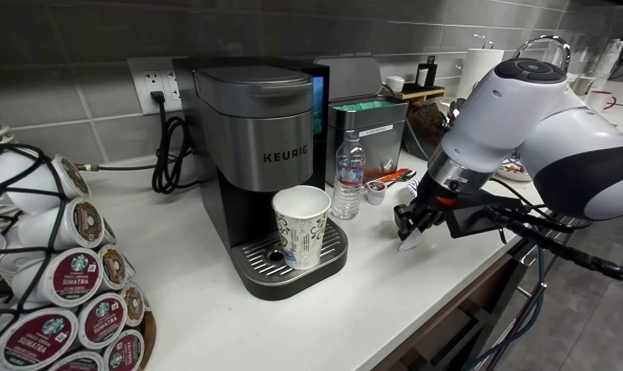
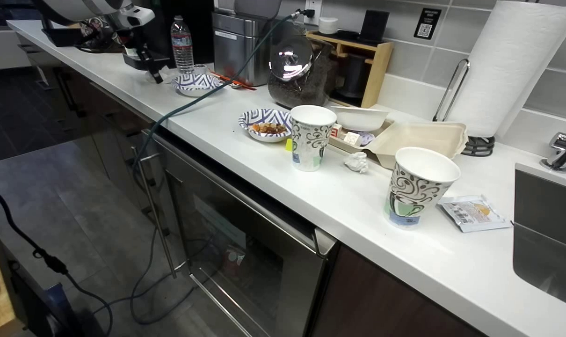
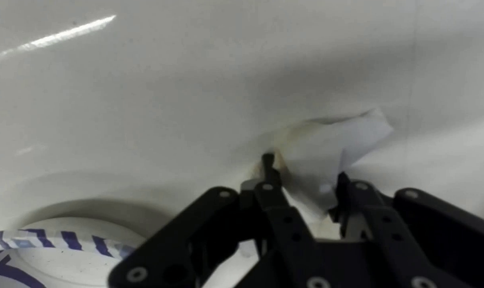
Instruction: Use the napkin to wipe the counter top
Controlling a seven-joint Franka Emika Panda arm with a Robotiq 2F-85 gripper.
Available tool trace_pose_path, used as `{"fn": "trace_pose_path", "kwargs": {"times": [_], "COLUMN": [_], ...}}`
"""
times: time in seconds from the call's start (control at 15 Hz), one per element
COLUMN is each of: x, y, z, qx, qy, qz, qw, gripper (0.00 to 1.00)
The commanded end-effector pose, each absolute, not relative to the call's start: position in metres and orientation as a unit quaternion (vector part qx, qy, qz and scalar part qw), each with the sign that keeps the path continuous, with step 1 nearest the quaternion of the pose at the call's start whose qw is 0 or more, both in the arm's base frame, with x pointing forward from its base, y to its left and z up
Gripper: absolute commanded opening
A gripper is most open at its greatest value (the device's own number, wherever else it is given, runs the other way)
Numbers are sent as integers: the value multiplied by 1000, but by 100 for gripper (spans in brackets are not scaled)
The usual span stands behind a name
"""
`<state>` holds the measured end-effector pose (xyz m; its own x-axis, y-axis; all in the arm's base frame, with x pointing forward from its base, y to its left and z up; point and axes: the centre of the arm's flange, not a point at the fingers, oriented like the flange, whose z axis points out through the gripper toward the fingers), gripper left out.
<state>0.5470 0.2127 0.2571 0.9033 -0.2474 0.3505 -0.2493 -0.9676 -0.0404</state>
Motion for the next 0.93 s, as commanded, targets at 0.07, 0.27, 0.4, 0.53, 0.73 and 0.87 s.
{"fn": "trace_pose_path", "kwargs": {"times": [0.07,0.27,0.4,0.53,0.73,0.87], "x": [532,519,510,501,499,498], "y": [203,179,148,109,68,57], "z": [251,260,274,283,279,276], "qx": [977,976,974,968,952,948], "qy": [-137,-150,-166,-187,-230,-246], "qz": [162,149,135,112,97,79], "qw": [35,57,77,121,177,184], "gripper": [0,2,1,1,2,2]}}
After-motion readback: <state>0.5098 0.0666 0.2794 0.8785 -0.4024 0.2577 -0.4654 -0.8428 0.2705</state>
